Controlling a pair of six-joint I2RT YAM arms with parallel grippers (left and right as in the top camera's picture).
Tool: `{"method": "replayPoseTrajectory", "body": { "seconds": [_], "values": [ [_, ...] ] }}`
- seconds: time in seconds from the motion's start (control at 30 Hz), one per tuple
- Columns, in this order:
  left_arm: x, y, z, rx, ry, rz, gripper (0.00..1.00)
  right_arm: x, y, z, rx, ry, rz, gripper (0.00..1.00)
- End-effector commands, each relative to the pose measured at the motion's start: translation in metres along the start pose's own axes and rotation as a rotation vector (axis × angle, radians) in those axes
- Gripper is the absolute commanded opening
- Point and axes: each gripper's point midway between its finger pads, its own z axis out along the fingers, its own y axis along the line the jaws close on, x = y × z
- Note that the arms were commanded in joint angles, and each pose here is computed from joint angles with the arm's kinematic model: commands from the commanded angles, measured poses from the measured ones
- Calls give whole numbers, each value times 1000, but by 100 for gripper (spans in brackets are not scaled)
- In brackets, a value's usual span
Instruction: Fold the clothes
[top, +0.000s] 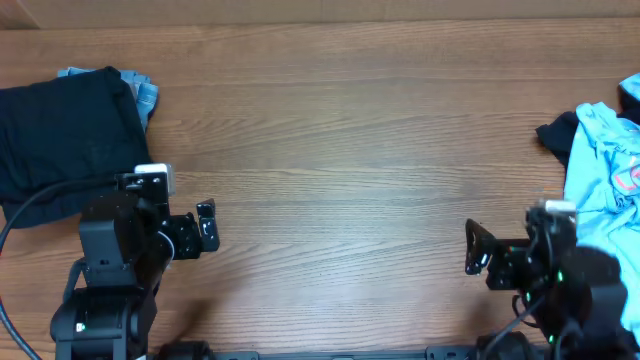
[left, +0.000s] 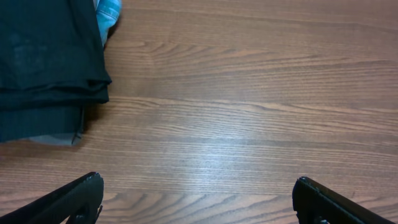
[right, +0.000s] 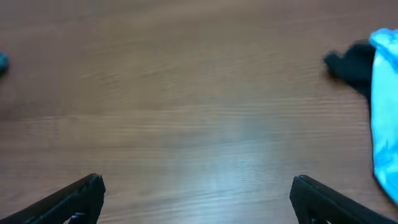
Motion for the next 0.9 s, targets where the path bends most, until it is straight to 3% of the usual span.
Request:
{"method": "replayPoseTrajectory", "body": {
  "seconds": [0.0, 0.13, 0.27, 0.4, 0.5, 0.87],
  "values": [
    [1, 2, 2, -10, 3, -22, 100, 7, -6, 7, -6, -173, -7, 100],
    [1, 2, 2, -10, 4, -22, 100, -7, -16, 25, -10, -481, 4, 100],
    [1, 2, 2, -10, 4, -22, 100, -12, -20, 39, -12, -600, -7, 100],
    [1, 2, 2, -10, 3, -22, 100, -4, -25, 63, 20, -702, -127, 100],
    [1, 2, 2, -10, 3, -22, 100, 25, -29, 84, 25, -564, -121, 100],
    [1, 2, 2, -10, 4, -22, 100, 26, -29, 85, 26, -558, -121, 100]
  ]
}}
